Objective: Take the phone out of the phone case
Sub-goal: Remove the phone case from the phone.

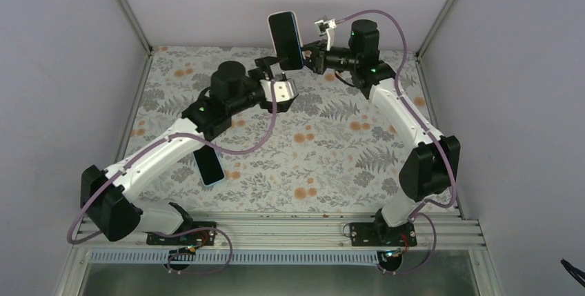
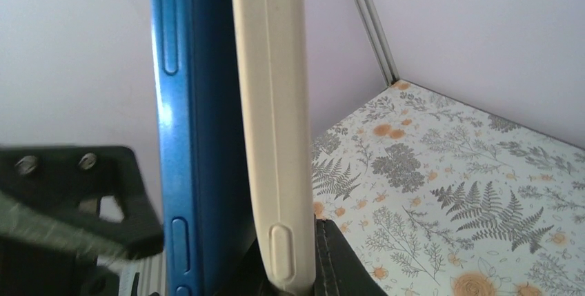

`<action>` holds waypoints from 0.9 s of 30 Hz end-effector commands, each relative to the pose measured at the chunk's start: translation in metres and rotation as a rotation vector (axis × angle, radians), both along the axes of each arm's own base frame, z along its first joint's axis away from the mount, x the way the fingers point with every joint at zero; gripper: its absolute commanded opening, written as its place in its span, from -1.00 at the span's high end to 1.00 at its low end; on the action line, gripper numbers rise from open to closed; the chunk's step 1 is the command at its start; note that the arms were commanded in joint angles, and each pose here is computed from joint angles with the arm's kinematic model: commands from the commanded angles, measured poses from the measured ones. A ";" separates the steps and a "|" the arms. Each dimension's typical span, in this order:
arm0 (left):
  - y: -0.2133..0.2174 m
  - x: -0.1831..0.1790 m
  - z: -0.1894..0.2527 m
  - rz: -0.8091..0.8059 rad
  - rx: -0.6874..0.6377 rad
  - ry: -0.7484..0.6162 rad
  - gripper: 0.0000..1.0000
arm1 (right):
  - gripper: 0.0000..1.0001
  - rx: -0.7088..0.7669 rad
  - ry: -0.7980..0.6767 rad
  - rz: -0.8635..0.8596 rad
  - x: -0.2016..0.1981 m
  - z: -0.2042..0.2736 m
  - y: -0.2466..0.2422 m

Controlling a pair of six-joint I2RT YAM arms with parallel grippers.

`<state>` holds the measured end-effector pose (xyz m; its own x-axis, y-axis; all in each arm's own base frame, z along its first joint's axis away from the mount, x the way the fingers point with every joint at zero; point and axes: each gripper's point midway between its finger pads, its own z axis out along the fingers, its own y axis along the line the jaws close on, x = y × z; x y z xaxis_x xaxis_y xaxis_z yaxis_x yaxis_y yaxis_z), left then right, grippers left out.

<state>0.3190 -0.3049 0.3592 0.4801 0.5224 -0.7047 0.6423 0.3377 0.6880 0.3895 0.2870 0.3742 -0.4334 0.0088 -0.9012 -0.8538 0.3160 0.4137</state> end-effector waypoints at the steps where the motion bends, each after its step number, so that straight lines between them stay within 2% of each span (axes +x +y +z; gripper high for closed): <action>1: -0.008 0.022 0.021 0.129 -0.043 -0.134 -1.00 | 0.94 0.057 -0.015 0.011 0.014 0.014 -0.001; 7: -0.008 0.041 0.037 0.256 -0.129 -0.226 -1.00 | 0.94 0.066 0.014 0.018 0.017 0.008 -0.001; 12: -0.013 0.052 0.024 0.279 -0.120 -0.211 -1.00 | 0.94 0.094 0.052 0.037 0.017 0.005 -0.002; 19: -0.018 0.059 0.003 0.303 -0.125 -0.172 -1.00 | 0.94 0.121 0.093 0.054 0.018 0.001 -0.005; 27: -0.018 0.053 0.013 0.395 -0.173 -0.278 -1.00 | 0.94 0.146 0.136 0.061 0.023 -0.006 -0.007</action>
<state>0.3764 -0.3234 0.3524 0.4213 0.6015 -0.6787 0.3474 0.5842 0.7335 0.4136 0.2822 0.3555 -0.5825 0.0837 -0.8085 -0.7747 0.2441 0.5834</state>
